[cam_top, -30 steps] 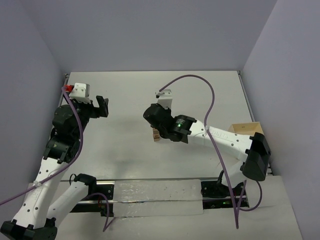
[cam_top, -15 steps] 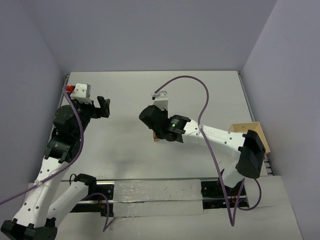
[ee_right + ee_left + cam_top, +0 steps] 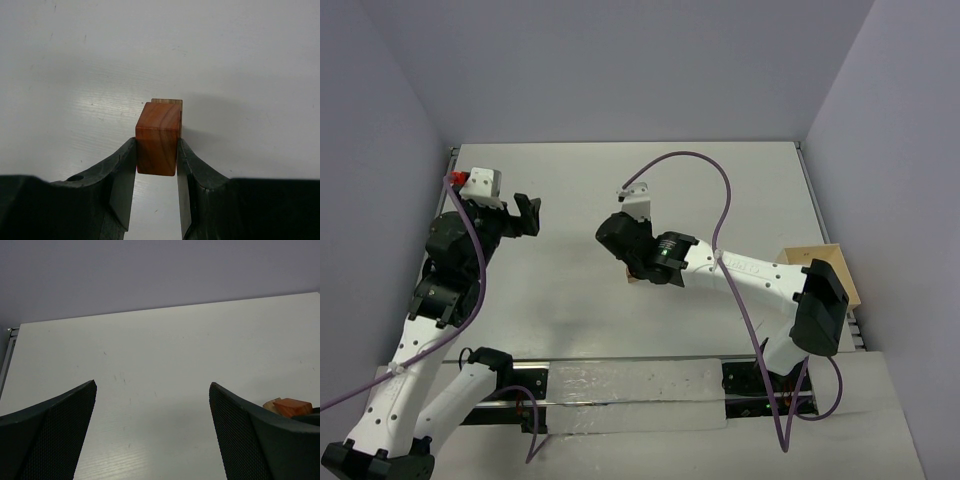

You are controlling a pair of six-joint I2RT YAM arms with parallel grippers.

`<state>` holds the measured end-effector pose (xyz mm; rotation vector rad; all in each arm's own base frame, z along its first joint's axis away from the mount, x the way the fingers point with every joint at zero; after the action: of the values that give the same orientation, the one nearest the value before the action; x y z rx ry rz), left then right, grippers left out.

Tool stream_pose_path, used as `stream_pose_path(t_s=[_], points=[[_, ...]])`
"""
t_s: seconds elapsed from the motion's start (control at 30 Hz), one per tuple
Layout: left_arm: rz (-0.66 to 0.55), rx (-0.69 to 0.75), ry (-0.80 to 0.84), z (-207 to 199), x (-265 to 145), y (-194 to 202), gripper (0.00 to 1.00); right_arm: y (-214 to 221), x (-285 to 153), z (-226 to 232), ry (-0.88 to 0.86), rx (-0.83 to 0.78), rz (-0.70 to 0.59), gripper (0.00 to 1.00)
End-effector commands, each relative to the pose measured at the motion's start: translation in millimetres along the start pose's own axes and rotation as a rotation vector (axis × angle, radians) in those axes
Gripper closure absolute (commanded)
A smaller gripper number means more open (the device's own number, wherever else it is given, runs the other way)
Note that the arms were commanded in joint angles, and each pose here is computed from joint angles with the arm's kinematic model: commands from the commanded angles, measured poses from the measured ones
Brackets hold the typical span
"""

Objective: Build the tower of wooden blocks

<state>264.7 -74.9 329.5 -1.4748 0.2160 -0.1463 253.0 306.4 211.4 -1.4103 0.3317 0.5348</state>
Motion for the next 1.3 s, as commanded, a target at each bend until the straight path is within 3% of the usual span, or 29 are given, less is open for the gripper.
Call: stream_pose_path(t_s=[0.0, 0.47, 0.9, 1.27], points=[[-0.068, -0.010, 0.006, 0.1, 0.6, -13.5, 0.01, -8.8, 0.5, 7.2, -0.015, 0.008, -0.047, 1.00], [-0.075, -0.008, 0.025, -2.8, 2.2, -14.3, 0.01, -11.5, 4.3, 7.8, -0.024, 0.010, -0.025, 1.00], [-0.078, -0.010, 0.034, -4.5, 5.7, -16.1, 0.01, -22.4, -2.4, -5.9, -0.030, 0.032, -0.122, 1.00], [-0.073, -0.008, 0.038, -4.8, 7.4, -16.0, 0.01, -23.0, -2.3, -6.9, -0.025, 0.041, -0.127, 0.98]])
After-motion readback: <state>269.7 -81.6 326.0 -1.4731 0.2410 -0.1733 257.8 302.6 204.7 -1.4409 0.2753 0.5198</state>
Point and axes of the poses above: each gripper's point midway between its finger pads, its own x axis out along the fingers, its own z axis along the line the jaws close on, y = z × x, the point moved 3 cm from there along -x, back along the fingers, and after that the axes turned 7 degrees about x, right-handed, at the moved point
